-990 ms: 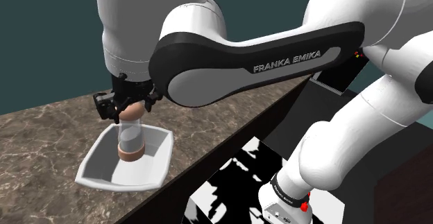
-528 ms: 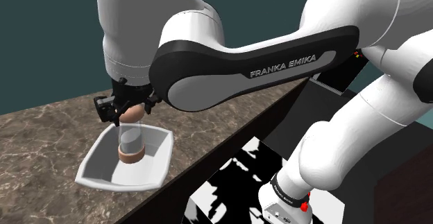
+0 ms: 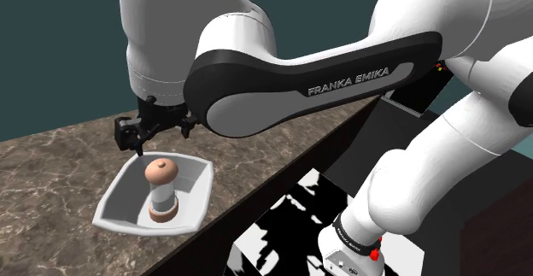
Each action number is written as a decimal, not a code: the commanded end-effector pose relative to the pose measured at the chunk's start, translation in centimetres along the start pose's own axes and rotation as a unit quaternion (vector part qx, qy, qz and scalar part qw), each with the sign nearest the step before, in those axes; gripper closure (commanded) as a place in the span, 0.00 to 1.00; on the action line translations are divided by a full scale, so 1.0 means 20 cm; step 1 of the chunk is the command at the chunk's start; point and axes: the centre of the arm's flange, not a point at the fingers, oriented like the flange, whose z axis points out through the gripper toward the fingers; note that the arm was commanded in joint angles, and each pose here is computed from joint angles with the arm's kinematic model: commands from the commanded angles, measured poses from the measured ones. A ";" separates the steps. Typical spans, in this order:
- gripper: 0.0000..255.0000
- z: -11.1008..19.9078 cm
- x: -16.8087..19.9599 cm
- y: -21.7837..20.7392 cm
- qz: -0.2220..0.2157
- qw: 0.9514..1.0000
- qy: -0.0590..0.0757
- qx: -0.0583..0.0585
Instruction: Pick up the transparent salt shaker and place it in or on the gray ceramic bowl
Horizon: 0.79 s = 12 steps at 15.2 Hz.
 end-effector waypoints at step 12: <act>0.00 -0.25 0.00 0.00 0.000 1.000 0.000 0.000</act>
